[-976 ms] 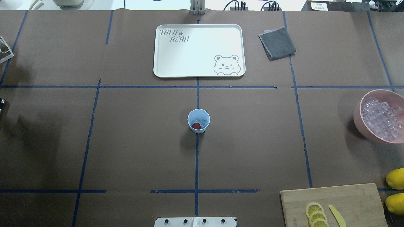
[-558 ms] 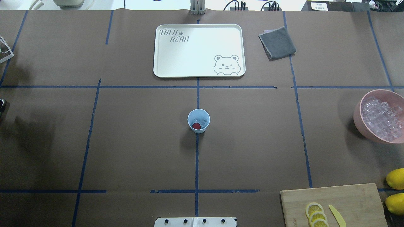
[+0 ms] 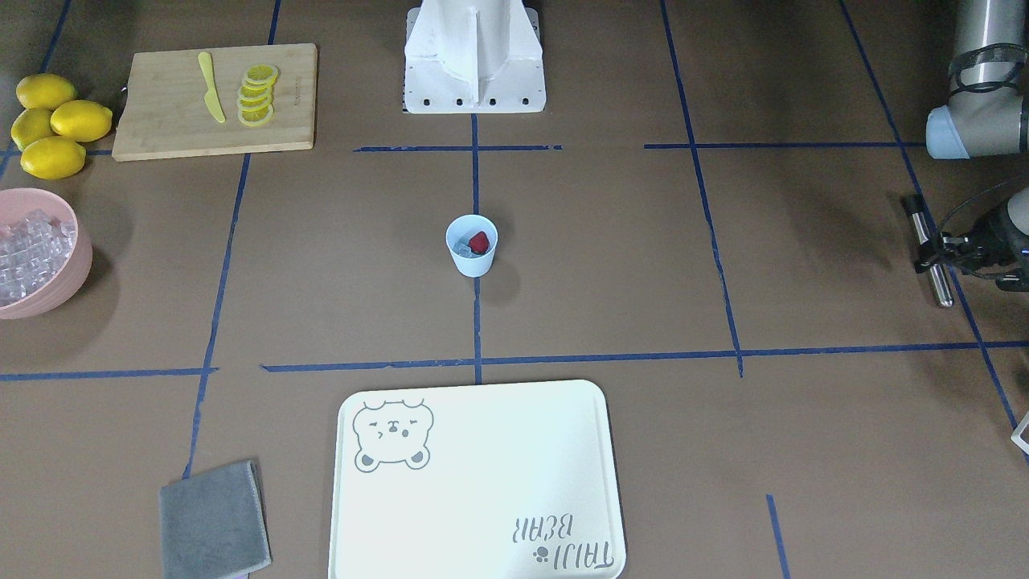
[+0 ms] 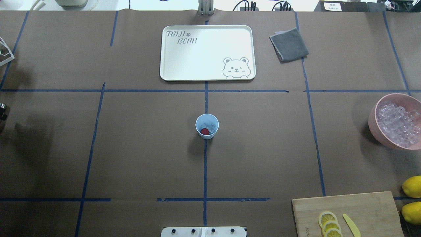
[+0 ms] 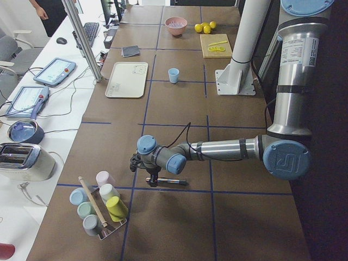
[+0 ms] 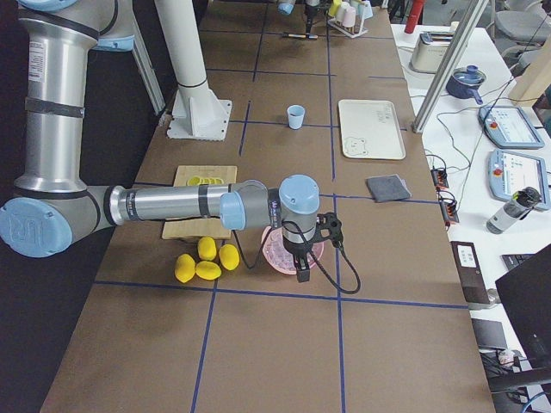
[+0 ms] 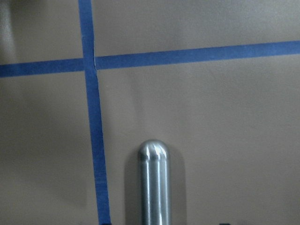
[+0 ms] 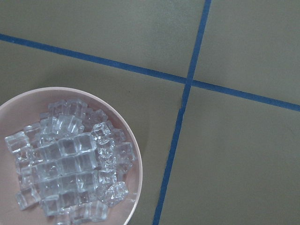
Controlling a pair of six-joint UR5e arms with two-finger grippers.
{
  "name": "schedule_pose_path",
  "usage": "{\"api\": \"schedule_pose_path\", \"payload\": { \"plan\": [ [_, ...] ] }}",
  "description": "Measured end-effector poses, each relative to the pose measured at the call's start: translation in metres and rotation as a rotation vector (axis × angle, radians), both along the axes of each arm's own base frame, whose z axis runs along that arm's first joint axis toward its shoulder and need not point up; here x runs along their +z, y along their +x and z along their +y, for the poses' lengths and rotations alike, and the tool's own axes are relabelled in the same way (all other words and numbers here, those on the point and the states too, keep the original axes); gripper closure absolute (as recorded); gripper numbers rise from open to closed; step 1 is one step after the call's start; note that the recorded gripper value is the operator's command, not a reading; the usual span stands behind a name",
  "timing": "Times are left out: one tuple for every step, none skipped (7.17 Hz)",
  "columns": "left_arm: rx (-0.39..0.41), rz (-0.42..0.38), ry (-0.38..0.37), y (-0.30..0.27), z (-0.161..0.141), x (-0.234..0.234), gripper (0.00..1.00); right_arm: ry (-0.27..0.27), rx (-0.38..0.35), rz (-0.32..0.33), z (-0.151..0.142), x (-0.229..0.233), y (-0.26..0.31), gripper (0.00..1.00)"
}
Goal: Mash ice and strawberries in cup
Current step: 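Grasp the metal muddler with the left gripper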
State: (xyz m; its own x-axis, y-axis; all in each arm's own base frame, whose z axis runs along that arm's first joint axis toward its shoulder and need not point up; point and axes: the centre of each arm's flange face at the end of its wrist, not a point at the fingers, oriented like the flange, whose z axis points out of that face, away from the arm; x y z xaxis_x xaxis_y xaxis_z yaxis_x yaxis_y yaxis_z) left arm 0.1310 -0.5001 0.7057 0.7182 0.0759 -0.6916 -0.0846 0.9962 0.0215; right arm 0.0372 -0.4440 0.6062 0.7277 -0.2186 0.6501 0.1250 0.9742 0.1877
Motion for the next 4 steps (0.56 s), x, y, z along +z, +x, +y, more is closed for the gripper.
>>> {"api": "schedule_pose_path", "payload": {
  "plan": [
    [0.000,-0.001,-0.002,0.0017,-0.0031,0.0006,0.18,0.000,0.000,0.000,-0.0002,-0.0002,0.0000,0.00],
    [0.001,-0.001,-0.003,0.0042,-0.0079,0.0021,0.19,0.001,0.000,0.000,-0.0002,-0.0002,0.0000,0.00],
    [0.002,-0.002,-0.005,0.0059,-0.0111,0.0051,0.19,0.001,0.000,0.000,-0.0003,-0.0003,0.0000,0.00],
    [0.003,-0.003,-0.009,0.0064,-0.0119,0.0088,0.21,0.001,0.000,0.000,-0.0005,-0.0005,0.0000,0.00]
  ]
}}
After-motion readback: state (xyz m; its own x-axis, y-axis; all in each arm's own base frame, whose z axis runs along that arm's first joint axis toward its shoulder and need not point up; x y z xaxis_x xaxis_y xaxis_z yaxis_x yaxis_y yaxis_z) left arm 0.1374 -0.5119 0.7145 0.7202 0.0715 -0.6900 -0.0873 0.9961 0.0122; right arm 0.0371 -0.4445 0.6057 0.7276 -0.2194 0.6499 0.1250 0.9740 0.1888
